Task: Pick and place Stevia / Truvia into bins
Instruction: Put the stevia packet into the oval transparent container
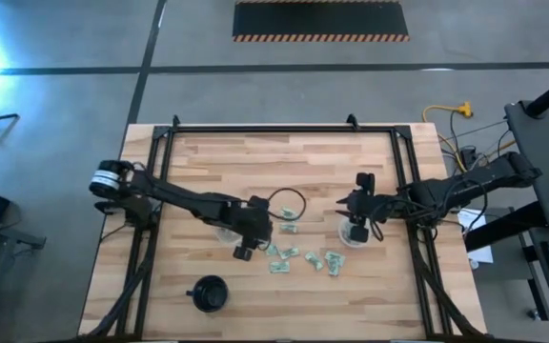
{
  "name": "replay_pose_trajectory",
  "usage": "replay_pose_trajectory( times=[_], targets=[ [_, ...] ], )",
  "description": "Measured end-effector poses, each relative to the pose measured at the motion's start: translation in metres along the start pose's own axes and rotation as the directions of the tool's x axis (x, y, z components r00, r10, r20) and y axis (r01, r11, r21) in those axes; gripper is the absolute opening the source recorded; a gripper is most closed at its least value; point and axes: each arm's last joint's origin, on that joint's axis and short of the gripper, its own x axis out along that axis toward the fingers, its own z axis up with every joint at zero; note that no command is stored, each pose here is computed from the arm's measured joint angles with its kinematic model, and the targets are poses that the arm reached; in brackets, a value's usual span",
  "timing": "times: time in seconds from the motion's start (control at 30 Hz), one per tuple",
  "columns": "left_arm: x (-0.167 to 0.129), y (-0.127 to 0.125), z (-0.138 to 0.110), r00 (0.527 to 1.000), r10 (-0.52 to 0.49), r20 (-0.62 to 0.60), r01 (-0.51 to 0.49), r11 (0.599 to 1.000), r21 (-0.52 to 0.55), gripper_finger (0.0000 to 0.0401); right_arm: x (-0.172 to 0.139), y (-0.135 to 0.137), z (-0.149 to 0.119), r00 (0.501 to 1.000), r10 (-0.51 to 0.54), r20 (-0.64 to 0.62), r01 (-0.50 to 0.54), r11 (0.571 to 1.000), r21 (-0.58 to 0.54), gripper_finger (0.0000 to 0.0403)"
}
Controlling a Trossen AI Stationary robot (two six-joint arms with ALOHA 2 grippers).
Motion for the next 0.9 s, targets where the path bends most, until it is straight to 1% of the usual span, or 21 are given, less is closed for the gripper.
replay_pose_trajectory(
  times=[0.13,0.23,0.27,0.33,0.37,0.43,0.6,0.67,0.8,0.9],
  targets=[
    [0.01,0.001,0.002,0.996,-0.002,-0.094,0.004,1.0,0.025,0.0164,-0.005,-0.002,0.002,1.0,0.004,0.031,-0.003,1.0,-0.028,0.01],
    [0.019,0.001,0.003,0.991,-0.003,-0.132,0.006,1.0,0.017,0.0164,-0.008,-0.003,0.003,0.999,0.007,0.052,-0.004,0.999,-0.044,0.0096],
    [0.022,0.003,0.004,0.989,0.003,-0.151,-0.005,1.0,-0.018,0.0164,-0.009,-0.004,0.003,0.998,0.006,0.056,-0.003,0.999,-0.048,0.0095],
    [0.024,0.01,0.008,0.988,0.028,-0.151,-0.049,0.989,-0.139,0.0164,-0.011,-0.005,0.004,0.998,0.006,0.066,-0.002,0.999,-0.049,0.0093],
    [0.024,0.015,0.009,0.986,0.031,-0.166,-0.067,0.975,-0.214,0.0164,-0.012,-0.005,0.004,0.997,-0.002,0.071,0.005,0.999,-0.047,0.0092],
    [0.022,0.022,0.01,0.983,0.037,-0.181,-0.095,0.941,-0.325,0.0164,-0.014,-0.006,0.004,0.997,-0.01,0.08,0.013,0.999,-0.043,0.009],
    [0.017,0.024,0.022,0.989,0.034,-0.145,-0.097,0.886,-0.453,0.0164,-0.015,-0.007,0.005,0.996,-0.009,0.088,0.015,0.998,-0.06,0.0093],
    [0.016,0.024,0.023,0.99,0.034,-0.14,-0.1,0.859,-0.503,0.0164,-0.015,-0.007,0.005,0.996,-0.009,0.09,0.015,0.998,-0.064,0.0093],
    [0.017,0.024,0.021,0.988,0.02,-0.154,-0.111,0.782,-0.614,0.0164,-0.015,-0.007,0.005,0.996,-0.009,0.088,0.015,0.998,-0.068,0.0087],
    [0.017,0.023,0.018,0.986,0.013,-0.168,-0.127,0.714,-0.689,0.0164,-0.015,-0.007,0.005,0.996,-0.009,0.088,0.015,0.998,-0.069,0.0083]
  ],
)
